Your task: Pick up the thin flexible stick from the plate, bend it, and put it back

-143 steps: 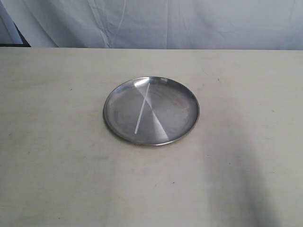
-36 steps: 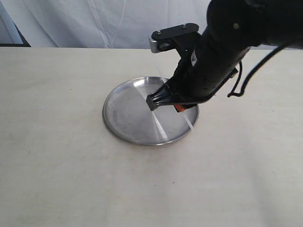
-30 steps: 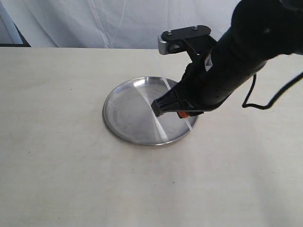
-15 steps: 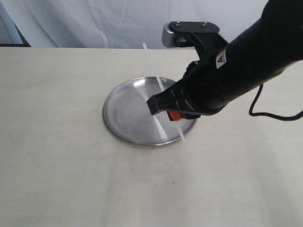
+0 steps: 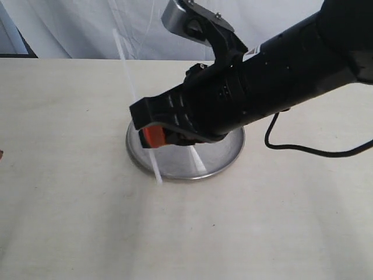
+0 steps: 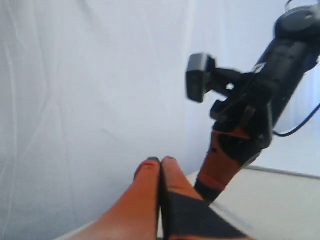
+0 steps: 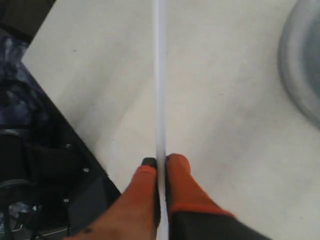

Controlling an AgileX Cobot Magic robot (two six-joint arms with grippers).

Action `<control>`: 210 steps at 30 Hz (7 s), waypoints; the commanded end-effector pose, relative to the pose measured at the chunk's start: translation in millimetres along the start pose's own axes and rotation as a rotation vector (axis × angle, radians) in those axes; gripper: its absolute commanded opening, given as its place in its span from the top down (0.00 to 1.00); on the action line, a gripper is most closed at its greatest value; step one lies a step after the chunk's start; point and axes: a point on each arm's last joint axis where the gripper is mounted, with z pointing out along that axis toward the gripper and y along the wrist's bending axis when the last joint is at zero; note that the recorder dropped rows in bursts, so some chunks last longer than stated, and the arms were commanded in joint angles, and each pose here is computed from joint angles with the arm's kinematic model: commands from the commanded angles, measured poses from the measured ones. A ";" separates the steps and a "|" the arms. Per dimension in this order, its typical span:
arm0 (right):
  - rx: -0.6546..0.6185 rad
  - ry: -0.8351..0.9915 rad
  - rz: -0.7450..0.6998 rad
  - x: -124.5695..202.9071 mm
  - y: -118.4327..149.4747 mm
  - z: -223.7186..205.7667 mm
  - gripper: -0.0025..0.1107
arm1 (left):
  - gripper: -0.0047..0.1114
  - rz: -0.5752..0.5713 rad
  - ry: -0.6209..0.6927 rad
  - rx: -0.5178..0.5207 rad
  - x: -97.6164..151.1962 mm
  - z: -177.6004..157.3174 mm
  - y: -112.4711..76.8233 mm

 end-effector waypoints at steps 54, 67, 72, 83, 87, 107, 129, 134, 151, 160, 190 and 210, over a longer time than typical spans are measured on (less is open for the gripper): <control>-0.435 0.190 -0.187 45.1 83.8 41.4 0.98 | 0.89 -0.895 0.180 -0.064 13.8 -1.1 -1.7; -0.412 0.168 -0.218 43.6 81.8 42.6 0.98 | 0.96 -0.878 0.189 -0.050 14.1 -1.2 -2.9; -0.324 0.090 -0.240 36.3 75.2 46.4 0.84 | 0.96 -0.900 0.176 -0.044 12.8 -0.9 -3.1; -0.250 0.038 -0.257 31.2 67.9 52.7 0.38 | 0.96 -0.941 0.151 -0.050 10.9 -0.6 -2.0; -0.256 0.106 -0.238 37.5 62.4 66.8 0.45 | 0.96 -0.968 0.134 -0.052 9.7 -0.4 -1.3; -0.176 0.163 -0.212 45.5 39.4 105.5 0.98 | 0.96 -0.980 0.128 -0.018 7.8 -0.2 -3.7; -0.296 0.086 -0.254 37.9 58.0 86.3 0.54 | 0.96 -0.912 0.176 -0.044 12.6 -0.9 -3.2; -0.332 0.064 -0.242 37.4 57.0 95.8 0.74 | 0.96 -0.906 0.179 -0.052 13.2 -1.0 -2.6; -0.554 0.101 -0.223 40.2 81.9 69.6 0.98 | 0.96 -0.752 0.256 -0.119 21.9 -3.0 1.5; -0.498 0.085 -0.244 39.0 77.3 73.0 0.98 | 0.96 -0.858 0.195 -0.169 18.8 -2.4 6.4; -0.597 0.187 -0.204 47.3 84.1 67.1 0.98 | 0.96 -0.872 0.144 -0.283 18.9 -3.8 17.0; -0.522 0.160 -0.281 45.4 83.3 57.3 0.98 | 0.96 -0.808 0.151 -0.051 3.9 1.2 -0.4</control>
